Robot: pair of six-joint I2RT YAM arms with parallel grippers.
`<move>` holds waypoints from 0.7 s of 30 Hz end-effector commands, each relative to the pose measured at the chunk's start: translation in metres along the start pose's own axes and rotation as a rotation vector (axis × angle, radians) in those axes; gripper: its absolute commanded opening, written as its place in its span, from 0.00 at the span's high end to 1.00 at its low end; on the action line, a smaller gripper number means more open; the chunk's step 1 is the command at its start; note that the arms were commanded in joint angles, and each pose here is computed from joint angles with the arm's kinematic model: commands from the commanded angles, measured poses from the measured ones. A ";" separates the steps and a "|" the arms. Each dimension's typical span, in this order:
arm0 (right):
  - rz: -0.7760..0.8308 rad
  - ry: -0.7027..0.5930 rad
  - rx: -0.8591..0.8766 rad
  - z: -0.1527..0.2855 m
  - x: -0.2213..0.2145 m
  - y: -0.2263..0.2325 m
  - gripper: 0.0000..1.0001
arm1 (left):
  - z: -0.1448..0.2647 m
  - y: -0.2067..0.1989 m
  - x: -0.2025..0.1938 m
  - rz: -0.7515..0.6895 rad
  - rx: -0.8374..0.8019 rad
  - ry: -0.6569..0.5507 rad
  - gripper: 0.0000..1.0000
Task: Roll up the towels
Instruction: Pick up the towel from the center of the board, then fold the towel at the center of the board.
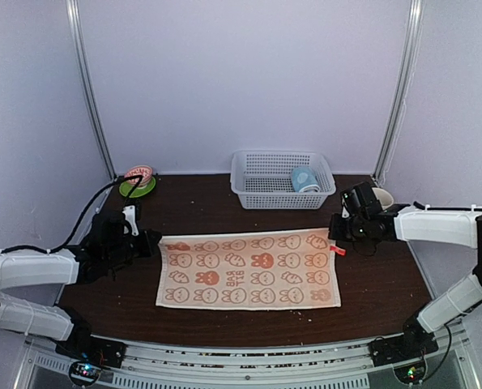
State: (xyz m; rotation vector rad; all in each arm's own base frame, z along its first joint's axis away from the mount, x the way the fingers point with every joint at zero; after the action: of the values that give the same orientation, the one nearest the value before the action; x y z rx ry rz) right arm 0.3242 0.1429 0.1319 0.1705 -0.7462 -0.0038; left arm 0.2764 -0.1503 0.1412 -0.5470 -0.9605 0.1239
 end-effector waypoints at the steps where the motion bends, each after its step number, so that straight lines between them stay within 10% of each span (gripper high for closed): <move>1: -0.024 -0.007 0.029 0.013 -0.014 -0.004 1.00 | 0.015 -0.002 -0.004 -0.004 -0.012 -0.047 1.00; 21: -0.046 0.064 0.111 0.056 -0.103 -0.008 1.00 | 0.062 0.038 -0.073 0.088 0.045 0.104 1.00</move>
State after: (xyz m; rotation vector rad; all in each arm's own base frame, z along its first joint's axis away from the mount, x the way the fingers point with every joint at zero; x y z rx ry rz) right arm 0.2237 0.1452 0.1146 0.3392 -0.7047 0.0424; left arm 0.1999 -0.1308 0.1196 -0.6066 -0.8890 0.1481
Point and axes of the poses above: each gripper's point midway between its finger pads, its own z axis back along the fingers, its own y axis along the line the jaws close on, x = y × z, the point moved 4 cm from there along z, back along the fingers, and after that the axes turned 7 degrees about z, right-handed, at the moved point
